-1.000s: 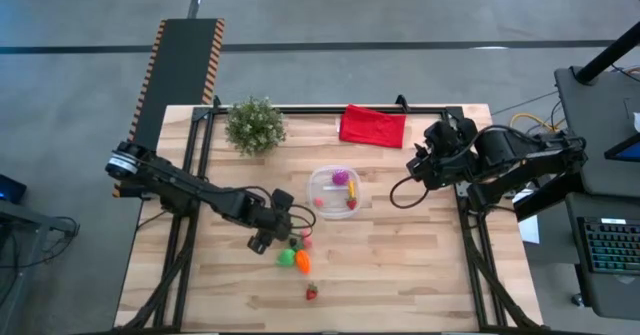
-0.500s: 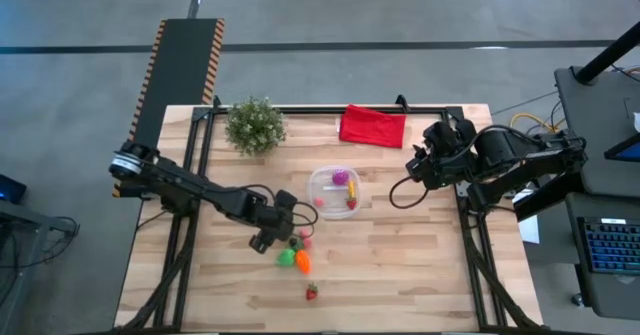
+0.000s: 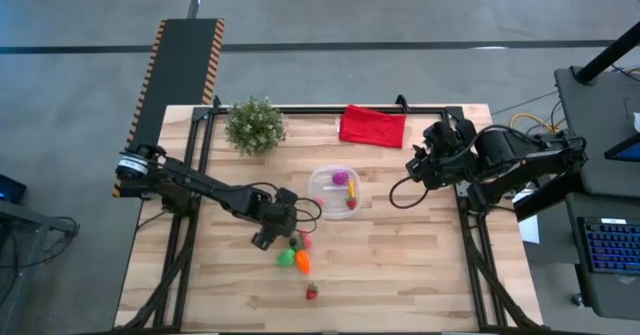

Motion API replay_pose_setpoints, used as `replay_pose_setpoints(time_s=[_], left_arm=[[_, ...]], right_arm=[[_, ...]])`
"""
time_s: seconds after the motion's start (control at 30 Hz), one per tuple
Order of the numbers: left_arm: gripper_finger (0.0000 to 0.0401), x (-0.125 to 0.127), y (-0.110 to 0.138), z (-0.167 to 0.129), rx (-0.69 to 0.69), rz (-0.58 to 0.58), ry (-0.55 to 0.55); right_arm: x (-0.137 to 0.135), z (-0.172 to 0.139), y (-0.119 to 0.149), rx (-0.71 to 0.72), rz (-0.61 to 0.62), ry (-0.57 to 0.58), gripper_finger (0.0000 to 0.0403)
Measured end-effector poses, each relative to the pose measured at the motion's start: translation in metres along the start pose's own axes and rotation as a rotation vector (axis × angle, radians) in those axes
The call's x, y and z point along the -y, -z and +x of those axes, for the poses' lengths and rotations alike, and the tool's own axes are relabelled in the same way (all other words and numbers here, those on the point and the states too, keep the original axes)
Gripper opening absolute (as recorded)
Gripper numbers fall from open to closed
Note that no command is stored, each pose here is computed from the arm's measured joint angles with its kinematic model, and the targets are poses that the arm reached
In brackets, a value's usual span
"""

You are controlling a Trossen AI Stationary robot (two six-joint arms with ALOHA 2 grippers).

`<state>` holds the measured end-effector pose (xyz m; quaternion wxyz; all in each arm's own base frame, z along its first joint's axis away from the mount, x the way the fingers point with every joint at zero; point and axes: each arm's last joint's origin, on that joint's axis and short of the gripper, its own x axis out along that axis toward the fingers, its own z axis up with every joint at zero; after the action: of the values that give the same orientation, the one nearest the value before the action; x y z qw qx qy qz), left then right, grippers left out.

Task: Pick and placing Produce into tupperware
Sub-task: Put the green cabbage into the transparent container

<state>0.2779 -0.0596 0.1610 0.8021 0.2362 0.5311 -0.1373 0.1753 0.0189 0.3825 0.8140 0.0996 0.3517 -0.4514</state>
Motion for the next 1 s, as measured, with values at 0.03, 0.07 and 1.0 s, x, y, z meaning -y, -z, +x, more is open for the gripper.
replay_pose_setpoints(time_s=[0.03, 0.07, 1.0], left_arm=[[0.0276, -0.0005, -0.0003, 0.0000, 0.005, -0.002, 0.001], [0.0276, -0.0006, -0.0002, 0.0000, 0.005, -0.003, 0.001], [0.0251, -0.0062, -0.0022, 0.0068, 0.006, -0.048, 0.001]], right_arm=[[0.0000, 0.0000, 0.0000, 0.000, 0.000, 0.000, 0.0199], [0.0000, 0.0000, 0.0000, -0.001, 0.000, 0.000, 0.0199], [-0.0003, 0.0000, -0.0001, -0.001, 0.003, -0.003, 0.0199]])
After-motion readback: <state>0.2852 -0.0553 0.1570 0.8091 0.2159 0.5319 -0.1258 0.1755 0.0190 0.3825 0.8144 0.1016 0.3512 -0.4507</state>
